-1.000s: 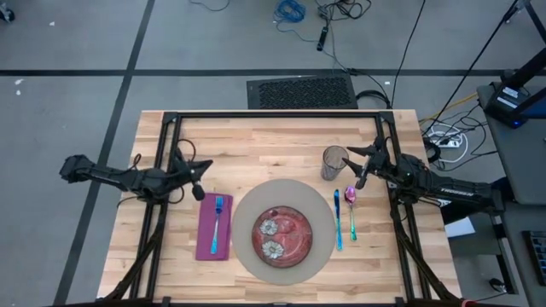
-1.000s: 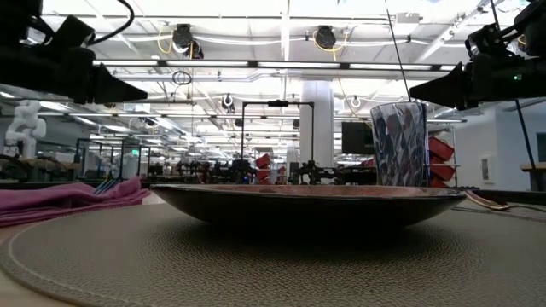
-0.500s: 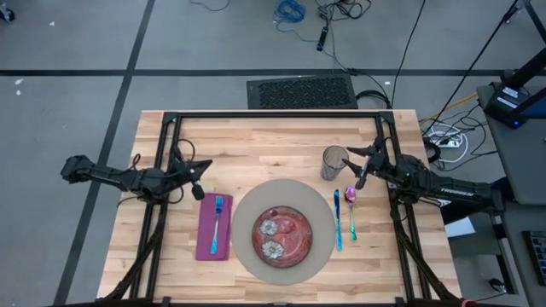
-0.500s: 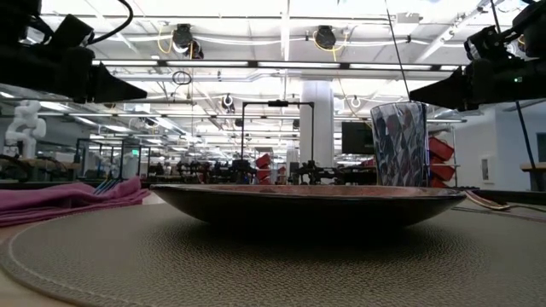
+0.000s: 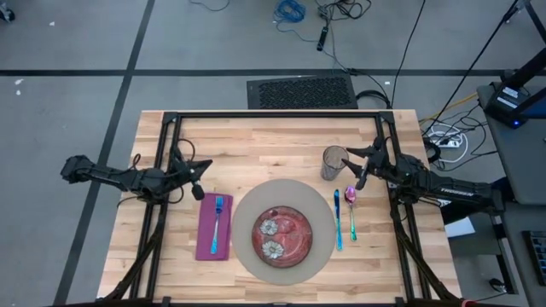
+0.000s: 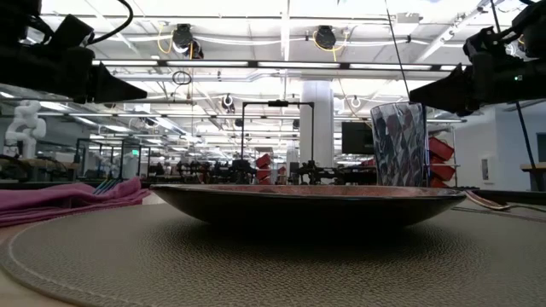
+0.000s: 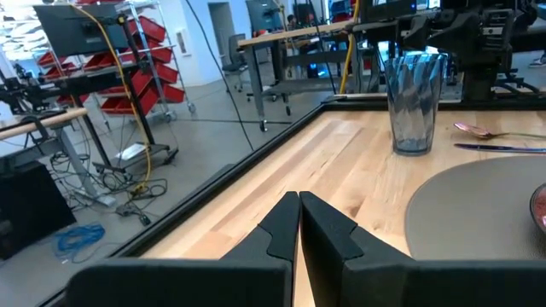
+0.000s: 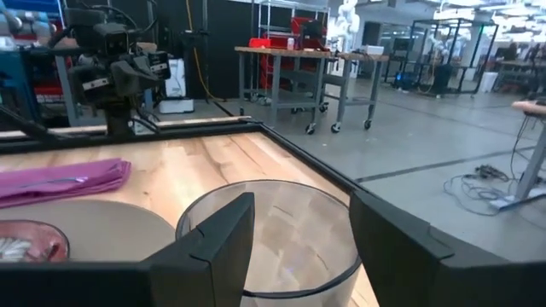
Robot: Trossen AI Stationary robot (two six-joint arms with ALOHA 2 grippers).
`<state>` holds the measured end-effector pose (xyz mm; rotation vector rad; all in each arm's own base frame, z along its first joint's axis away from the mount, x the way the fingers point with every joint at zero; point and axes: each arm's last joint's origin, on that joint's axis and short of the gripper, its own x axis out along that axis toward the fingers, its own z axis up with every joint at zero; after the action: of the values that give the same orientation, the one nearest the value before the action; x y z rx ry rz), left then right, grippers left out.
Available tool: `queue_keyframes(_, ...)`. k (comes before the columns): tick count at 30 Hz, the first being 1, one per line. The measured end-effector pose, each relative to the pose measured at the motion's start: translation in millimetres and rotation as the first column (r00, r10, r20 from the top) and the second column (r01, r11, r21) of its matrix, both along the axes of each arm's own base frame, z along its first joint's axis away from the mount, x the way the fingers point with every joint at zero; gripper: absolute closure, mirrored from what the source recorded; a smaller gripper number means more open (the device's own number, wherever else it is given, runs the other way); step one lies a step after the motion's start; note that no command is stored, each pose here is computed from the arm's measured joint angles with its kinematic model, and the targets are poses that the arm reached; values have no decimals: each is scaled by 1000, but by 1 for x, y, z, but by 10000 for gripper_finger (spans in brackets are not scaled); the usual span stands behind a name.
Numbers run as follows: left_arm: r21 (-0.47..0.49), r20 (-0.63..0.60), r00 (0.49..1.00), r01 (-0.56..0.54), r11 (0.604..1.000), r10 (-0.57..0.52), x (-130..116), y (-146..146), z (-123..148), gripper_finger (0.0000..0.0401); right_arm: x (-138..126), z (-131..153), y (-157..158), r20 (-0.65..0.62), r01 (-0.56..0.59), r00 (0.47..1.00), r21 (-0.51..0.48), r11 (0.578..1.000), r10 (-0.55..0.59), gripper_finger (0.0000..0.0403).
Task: Set table place
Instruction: Return to Home Position
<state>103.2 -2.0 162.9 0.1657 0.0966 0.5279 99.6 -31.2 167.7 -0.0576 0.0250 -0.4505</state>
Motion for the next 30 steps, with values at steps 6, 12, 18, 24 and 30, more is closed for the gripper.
queue_keyframes(6, 0, 0, 1000, 0, 1000, 0, 0, 0, 0, 401, 0, 0, 0, 8, 0, 1000, 18, 1000, -1, 222)
queue_keyframes(12, 0, 0, 1000, 0, 1000, 0, 0, 0, 0, 401, 0, 0, 0, 9, 0, 1000, 18, 1000, -1, 222)
queue_keyframes(18, 0, 1, 1000, 0, 1000, 0, 0, 0, 0, 401, 0, 0, 0, 8, 0, 1000, 17, 1000, -1, 222)
queue_keyframes(24, 0, 1, 1000, 0, 1000, 0, 0, 0, 0, 401, 0, 0, 0, 8, 1, 1000, 16, 1000, -1, 222)
queue_keyframes(30, 0, 1, 1000, 0, 1000, 0, 0, 0, 0, 401, 0, 0, 0, 8, 1, 1000, 16, 1000, -1, 222)
